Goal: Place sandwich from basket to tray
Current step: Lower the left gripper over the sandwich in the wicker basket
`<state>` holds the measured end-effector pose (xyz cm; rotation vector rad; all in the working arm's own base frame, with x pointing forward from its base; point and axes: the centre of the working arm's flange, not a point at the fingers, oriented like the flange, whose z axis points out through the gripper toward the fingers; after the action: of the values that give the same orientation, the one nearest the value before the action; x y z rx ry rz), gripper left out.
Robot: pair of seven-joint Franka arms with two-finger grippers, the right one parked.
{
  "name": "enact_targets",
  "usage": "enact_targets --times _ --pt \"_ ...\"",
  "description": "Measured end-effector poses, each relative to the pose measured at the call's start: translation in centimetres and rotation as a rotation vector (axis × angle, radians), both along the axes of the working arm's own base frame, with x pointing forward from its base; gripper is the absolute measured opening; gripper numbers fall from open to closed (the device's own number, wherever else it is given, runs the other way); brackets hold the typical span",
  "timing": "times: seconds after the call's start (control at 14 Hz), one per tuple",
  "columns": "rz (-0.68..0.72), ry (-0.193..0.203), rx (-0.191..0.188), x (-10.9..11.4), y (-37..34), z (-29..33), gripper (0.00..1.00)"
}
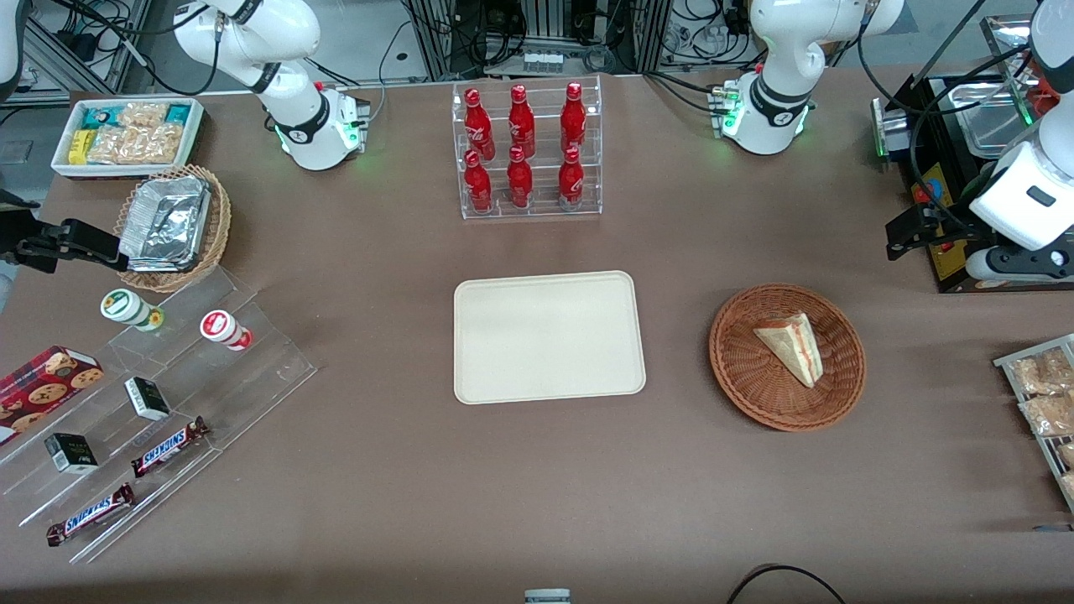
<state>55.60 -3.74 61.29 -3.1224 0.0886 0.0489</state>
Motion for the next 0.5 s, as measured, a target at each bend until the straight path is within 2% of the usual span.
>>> enact_targets --times 0.29,0.5 --pt "-0.005 0.007 0.001 0.0 0.1 -0.2 1.00" --pt "-0.003 0.049 0.004 0.9 0.2 -3.1 1.00"
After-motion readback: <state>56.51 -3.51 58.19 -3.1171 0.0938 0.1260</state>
